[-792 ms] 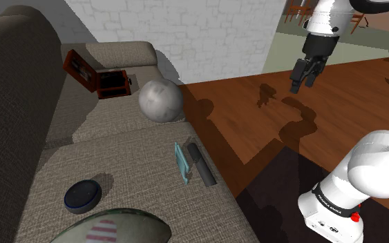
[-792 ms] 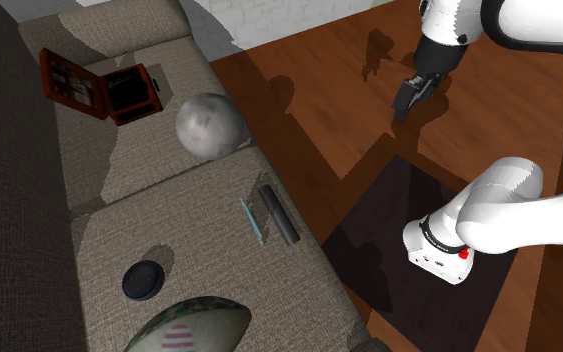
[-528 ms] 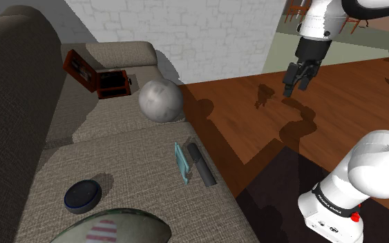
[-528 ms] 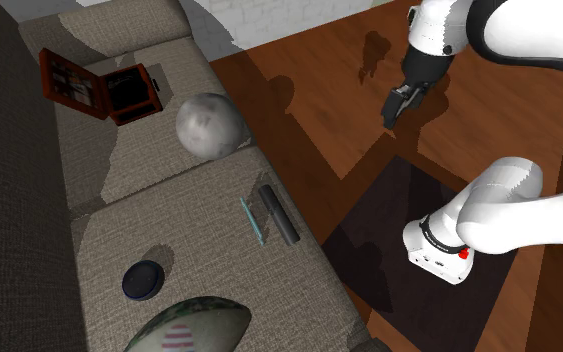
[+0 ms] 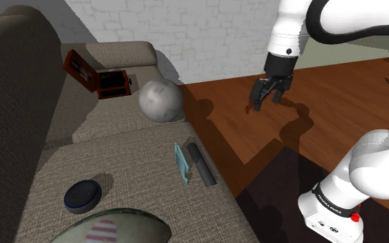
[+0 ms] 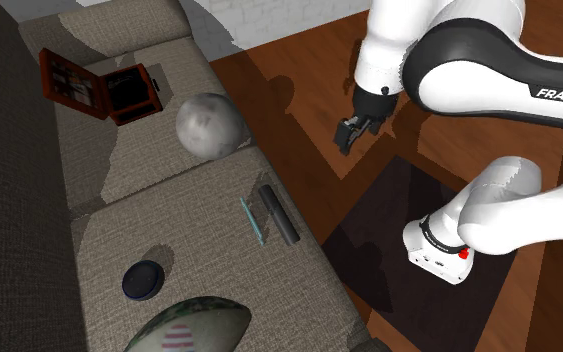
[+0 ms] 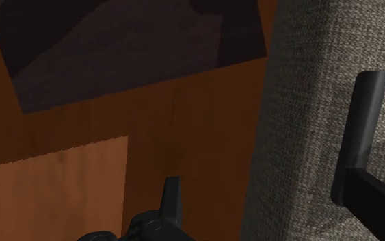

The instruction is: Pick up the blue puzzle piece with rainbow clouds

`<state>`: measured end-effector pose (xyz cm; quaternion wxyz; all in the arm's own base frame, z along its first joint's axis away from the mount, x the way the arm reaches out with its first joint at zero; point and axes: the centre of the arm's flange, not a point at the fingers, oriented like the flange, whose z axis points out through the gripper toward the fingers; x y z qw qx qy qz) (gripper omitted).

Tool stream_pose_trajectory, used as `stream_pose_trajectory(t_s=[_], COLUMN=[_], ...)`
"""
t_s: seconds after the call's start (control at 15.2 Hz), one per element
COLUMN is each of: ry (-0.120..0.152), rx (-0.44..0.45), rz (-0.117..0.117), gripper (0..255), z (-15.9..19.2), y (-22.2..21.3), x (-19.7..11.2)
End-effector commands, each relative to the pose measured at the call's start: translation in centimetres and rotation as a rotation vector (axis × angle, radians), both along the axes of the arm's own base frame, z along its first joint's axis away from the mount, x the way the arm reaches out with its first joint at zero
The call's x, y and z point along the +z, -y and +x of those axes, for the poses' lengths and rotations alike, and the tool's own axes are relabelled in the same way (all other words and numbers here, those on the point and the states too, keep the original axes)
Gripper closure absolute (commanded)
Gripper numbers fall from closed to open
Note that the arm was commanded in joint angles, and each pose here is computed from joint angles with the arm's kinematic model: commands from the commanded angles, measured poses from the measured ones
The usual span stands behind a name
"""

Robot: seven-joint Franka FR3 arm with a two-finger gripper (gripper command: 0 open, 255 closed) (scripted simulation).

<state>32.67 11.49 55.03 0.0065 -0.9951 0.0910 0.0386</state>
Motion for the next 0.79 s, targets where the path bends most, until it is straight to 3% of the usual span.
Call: stream_pose_trajectory(t_s=[0.0, 0.73], ry=[0.005, 0.027], rx=[-0.014, -0.08], rz=[-0.003, -0.023], gripper=[0, 0], z=[0.6, 5.9], y=[-2.3, -14.8], x=[-1.2, -6.5])
